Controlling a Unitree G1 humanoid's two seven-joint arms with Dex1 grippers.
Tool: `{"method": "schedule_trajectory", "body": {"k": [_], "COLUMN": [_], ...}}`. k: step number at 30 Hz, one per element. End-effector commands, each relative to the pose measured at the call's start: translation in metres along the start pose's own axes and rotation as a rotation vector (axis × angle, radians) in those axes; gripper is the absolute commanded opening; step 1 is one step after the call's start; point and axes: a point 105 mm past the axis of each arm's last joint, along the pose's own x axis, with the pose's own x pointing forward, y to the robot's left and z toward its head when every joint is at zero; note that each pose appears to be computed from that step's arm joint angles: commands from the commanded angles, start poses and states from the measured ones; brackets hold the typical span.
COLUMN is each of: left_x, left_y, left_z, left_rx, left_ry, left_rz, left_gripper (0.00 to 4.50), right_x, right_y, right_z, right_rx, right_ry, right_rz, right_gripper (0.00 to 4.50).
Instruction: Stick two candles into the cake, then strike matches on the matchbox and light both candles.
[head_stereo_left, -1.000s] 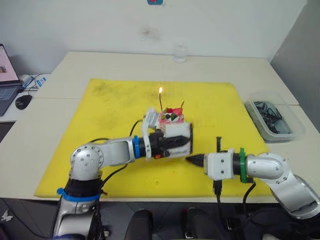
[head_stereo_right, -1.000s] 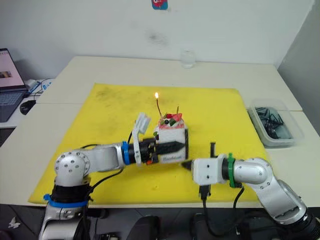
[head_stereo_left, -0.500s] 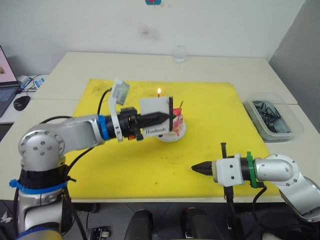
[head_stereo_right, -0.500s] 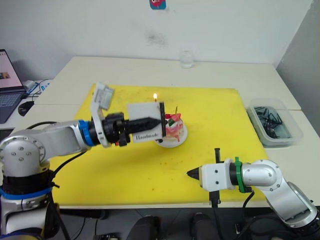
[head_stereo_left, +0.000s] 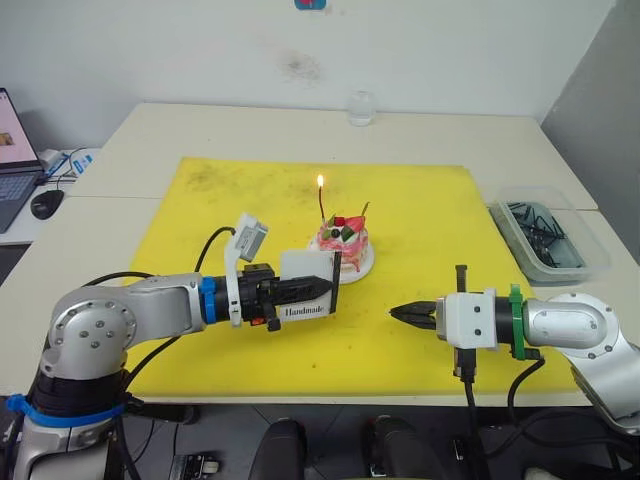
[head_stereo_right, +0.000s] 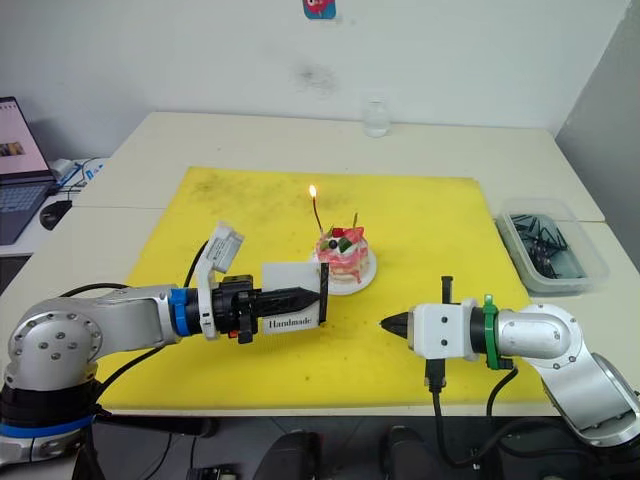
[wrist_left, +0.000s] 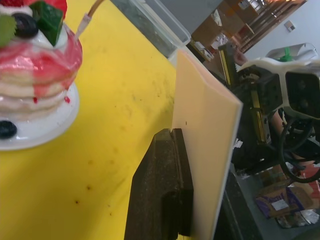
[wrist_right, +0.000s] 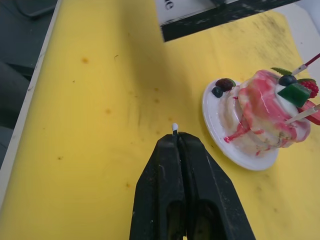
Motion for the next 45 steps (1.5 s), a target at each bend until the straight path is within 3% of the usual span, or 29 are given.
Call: {"method": "schedule_trajectory", "body": {"k": [1,13,29,45], "left_x": [0.005,0.015,0.016,0.015], "left_y": [-0.008,-0.003,-0.009,-0.013], "left_z": [-0.005,-0.005,-0.002,-0.004], "left_rx": [-0.012,-0.145,-0.205,-0.206], "left_ry": [0.003,-0.021,0.027,0.042], "left_rz": [-0.056,-0.119,-0.211,-0.228], "left_gripper": [0.0,0.0,0.0,0.0], "right_x": [-0.006,-0.007,0.013,0.023], "right_y": [-0.012,-0.018,-0.002,-0.006], "right_z": [0.016,0.037,0.055,0.037], "right_rx": [-0.056,-0.067,-0.151,-0.154], "right_ry": [-0.045,-0.144,-0.255,-0.208], "right_rz": [-0.06,-0.115,-0.016,-0.027], "right_gripper": [0.03,0.03,0.03,0.03]}}
